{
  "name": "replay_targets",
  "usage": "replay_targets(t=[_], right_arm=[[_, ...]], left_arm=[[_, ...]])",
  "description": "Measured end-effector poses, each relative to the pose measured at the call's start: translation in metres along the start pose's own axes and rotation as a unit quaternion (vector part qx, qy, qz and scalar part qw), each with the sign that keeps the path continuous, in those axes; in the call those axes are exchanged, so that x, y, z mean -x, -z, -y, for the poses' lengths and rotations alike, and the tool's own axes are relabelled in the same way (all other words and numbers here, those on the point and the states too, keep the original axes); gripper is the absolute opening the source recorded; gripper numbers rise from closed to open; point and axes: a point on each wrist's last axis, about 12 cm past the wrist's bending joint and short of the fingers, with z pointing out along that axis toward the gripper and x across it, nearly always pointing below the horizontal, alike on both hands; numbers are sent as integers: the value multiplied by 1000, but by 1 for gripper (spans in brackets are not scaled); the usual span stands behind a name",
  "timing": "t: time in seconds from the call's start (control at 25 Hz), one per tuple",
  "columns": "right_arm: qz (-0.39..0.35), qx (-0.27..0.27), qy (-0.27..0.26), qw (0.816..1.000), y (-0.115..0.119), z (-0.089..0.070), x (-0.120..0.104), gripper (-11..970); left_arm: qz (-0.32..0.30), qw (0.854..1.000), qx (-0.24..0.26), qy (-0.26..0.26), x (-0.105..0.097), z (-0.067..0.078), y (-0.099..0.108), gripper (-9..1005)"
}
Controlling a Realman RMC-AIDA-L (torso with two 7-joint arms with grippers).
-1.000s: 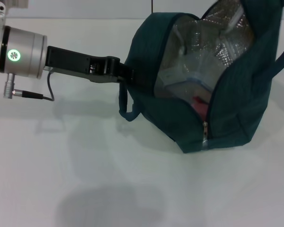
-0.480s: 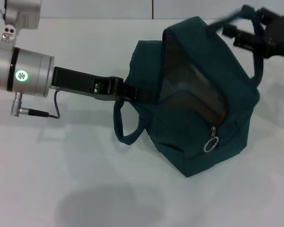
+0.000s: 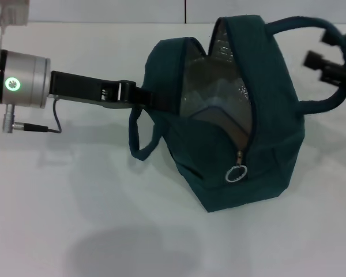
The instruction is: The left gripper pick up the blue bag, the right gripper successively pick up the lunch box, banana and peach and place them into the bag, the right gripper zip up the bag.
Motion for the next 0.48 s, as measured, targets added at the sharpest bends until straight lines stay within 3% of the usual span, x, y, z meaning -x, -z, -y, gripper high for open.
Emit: replay_targets(t=[0.28,0.48], right_arm=[[62,6,9,998,39,-9,8,761],[87,-26,14,996,63,-7,11,756]], left_arm=[[4,1000,12,-20,13,2,-4,48],[-5,1000,16,-27,17,4,-6,48]])
